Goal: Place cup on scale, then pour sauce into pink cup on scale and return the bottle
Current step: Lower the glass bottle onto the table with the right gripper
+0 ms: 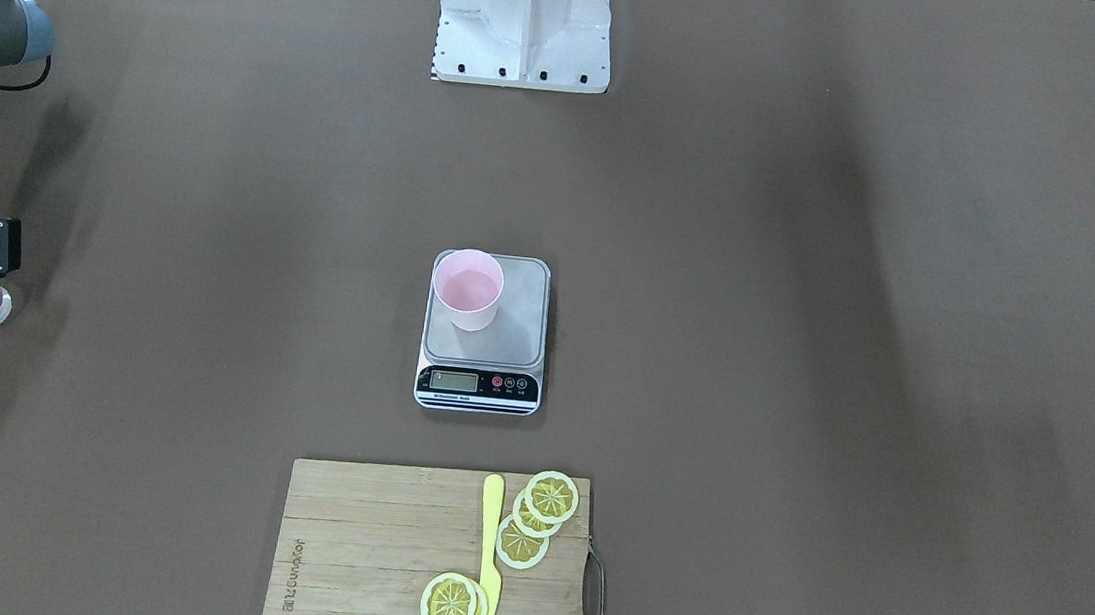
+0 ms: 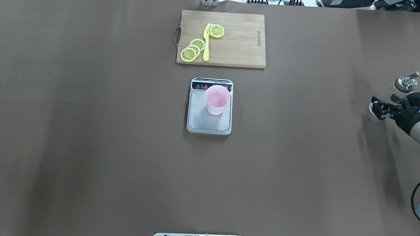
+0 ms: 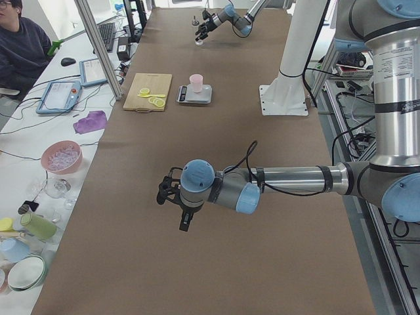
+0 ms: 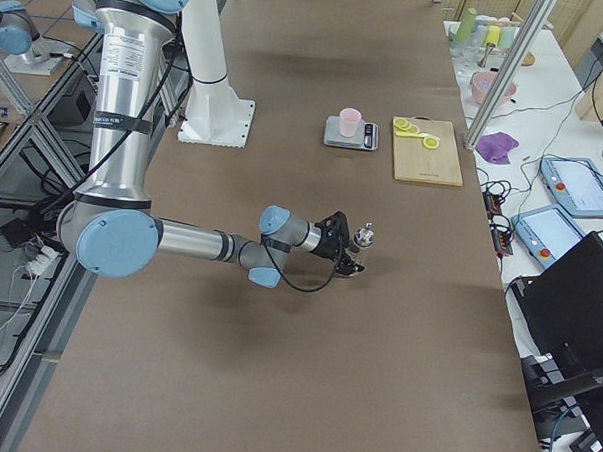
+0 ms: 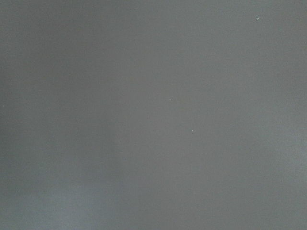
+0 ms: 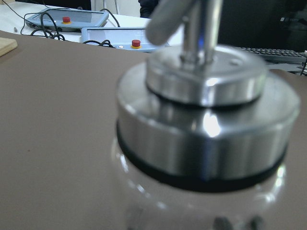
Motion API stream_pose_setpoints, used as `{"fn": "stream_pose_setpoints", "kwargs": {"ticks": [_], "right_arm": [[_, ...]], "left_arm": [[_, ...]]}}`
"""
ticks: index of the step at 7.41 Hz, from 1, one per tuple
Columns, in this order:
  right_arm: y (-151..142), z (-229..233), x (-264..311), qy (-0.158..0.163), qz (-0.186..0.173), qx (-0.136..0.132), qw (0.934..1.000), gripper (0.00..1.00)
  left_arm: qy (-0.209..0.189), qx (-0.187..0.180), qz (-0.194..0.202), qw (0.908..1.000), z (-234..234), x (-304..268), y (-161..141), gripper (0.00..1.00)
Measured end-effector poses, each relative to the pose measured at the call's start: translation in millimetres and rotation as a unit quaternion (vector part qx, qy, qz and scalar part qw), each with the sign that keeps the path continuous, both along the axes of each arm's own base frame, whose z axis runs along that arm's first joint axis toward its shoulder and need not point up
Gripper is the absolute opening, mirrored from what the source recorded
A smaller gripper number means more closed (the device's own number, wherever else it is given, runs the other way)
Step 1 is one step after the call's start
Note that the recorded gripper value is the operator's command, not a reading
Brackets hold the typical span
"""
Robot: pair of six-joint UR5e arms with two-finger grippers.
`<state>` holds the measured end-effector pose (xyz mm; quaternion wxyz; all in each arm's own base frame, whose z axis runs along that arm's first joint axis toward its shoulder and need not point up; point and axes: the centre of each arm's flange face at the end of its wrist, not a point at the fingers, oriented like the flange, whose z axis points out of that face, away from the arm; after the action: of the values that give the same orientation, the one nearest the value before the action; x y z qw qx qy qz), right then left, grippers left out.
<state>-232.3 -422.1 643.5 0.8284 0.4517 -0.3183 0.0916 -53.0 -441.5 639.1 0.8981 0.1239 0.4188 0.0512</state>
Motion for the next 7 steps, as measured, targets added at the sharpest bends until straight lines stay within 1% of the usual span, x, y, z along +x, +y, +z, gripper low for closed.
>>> {"fn": "stream_pose_setpoints", "kwargs": {"ticks": [5, 6, 7], "right_arm": [[1.6, 0.2, -9.2, -0.001, 0.005, 0.002, 1.0000, 0.00], [1.7, 0.2, -9.6, -0.002, 0.005, 0.002, 1.0000, 0.05], [1.4, -0.5, -10.2, -0.002, 0.005, 0.002, 1.0000, 0.67]], "left_arm": [[0.000, 0.001, 0.001, 1.0000, 0.0, 0.1, 0.1, 0.98], [0.000, 0.001, 0.001, 1.0000, 0.3, 0.1, 0.4, 0.98], [0.000, 0.001, 0.001, 1.0000, 0.5, 0.1, 0.6, 0.98]]}}
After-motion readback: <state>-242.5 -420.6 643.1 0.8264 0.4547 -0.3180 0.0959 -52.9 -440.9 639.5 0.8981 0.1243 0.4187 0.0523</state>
